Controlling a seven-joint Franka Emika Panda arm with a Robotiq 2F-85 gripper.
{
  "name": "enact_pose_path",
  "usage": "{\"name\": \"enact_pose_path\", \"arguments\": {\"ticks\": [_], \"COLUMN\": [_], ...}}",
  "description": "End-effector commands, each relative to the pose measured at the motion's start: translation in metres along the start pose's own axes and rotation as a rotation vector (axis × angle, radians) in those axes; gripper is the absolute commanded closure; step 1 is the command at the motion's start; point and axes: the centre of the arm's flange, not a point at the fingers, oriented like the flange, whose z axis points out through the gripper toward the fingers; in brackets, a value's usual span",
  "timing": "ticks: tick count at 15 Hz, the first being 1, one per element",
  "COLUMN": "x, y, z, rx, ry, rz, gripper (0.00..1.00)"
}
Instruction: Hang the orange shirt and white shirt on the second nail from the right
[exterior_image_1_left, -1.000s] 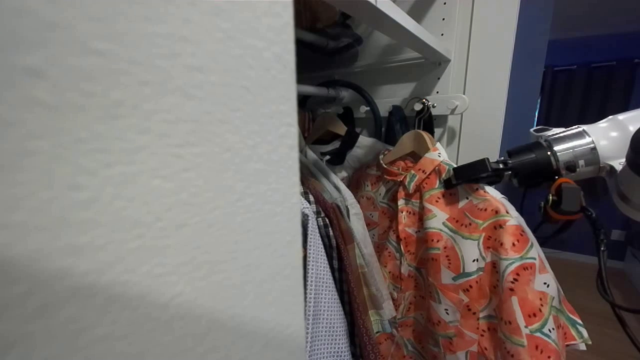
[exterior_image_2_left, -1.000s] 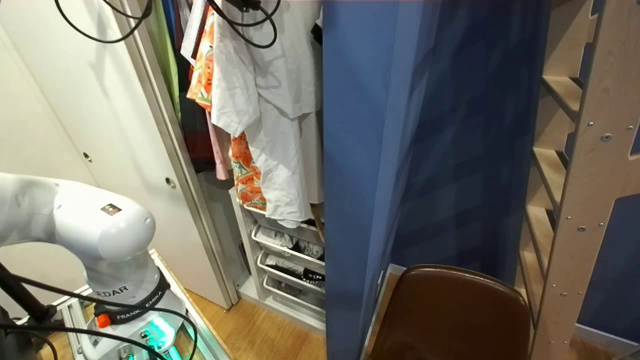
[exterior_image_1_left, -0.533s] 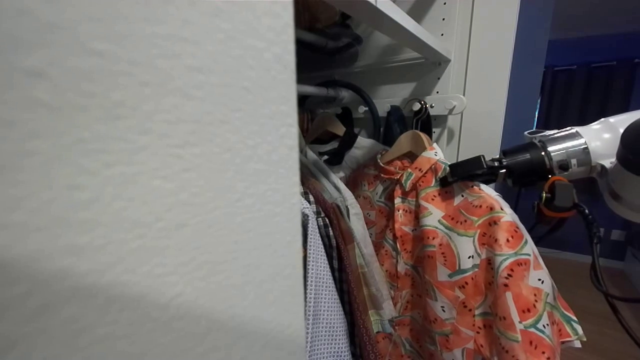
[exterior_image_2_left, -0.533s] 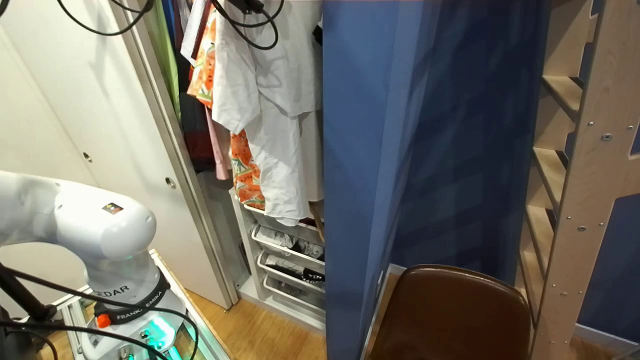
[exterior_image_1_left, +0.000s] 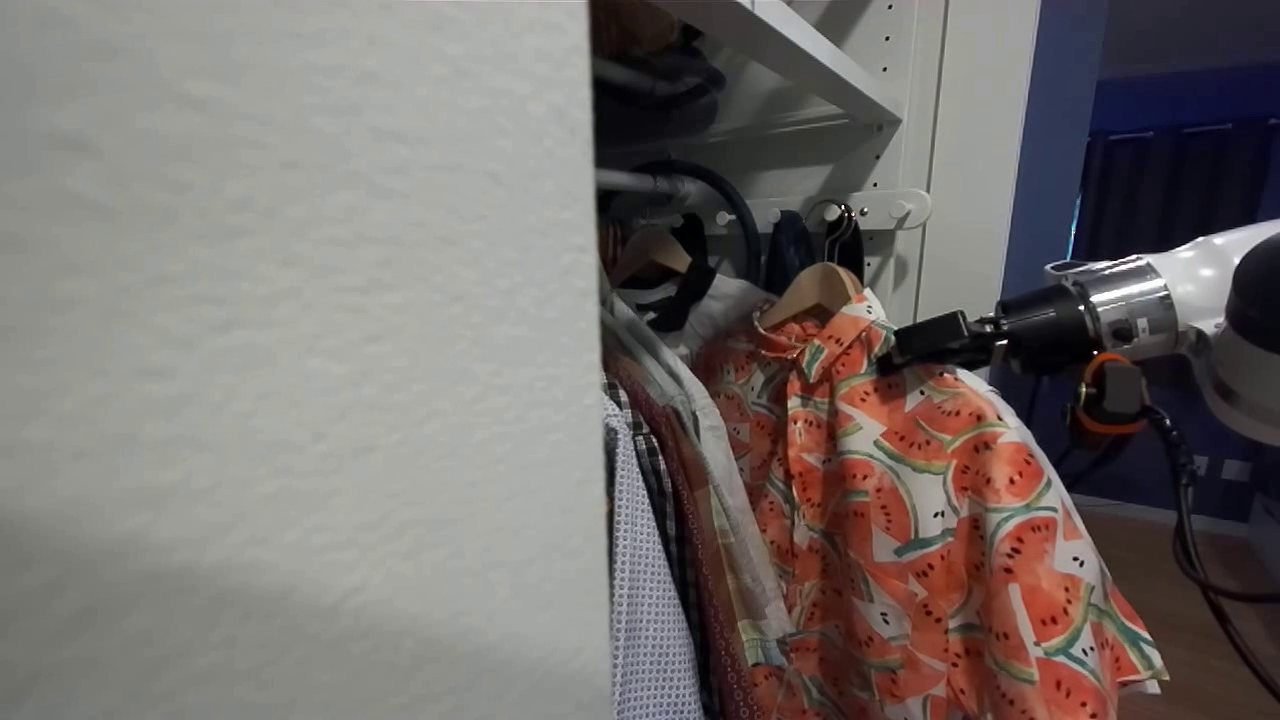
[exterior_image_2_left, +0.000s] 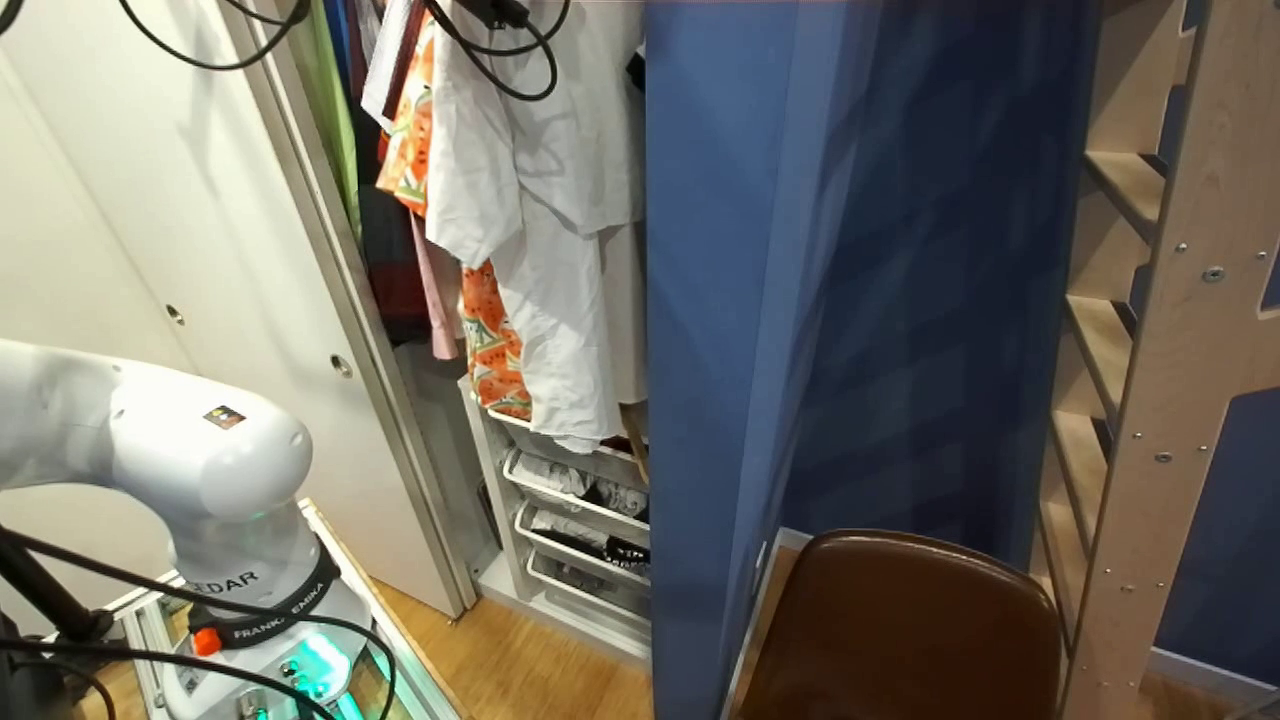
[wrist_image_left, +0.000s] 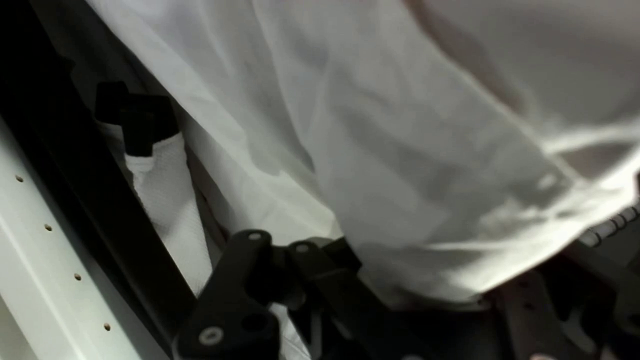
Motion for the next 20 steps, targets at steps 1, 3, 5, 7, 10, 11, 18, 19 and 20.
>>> {"name": "enact_pose_path", "arguments": {"ticks": [1,3,5,7,10,11,18,19,20], "x": [0.024,0.024,0.024,0.024,0.022,0.023,0.03,0.032,0.033], "y": [-0.005,-0.005,-0.004,-0.004,-0.004,-0.004,-0.01,-0.013,-0.018], "z": [-0.013,-0.014,-0.015,-0.016,-0.018,-0.019,-0.065,-0.074,-0.085], "rx": [-0.025,-0.033,-0.046,-0.063,-0.092,-0.104,-0.255,-0.272,-0.278], "ry": [0.05,0.041,0.031,0.017,-0.002,-0.004,0.034,0.047,0.06], "rz": [0.012,0.014,0.014,0.014,0.001,-0.003,-0.112,-0.125,-0.136], "gripper": [0.99,0.99,0.99,0.99,0.7,0.69,0.26,0.18,0.12]}}
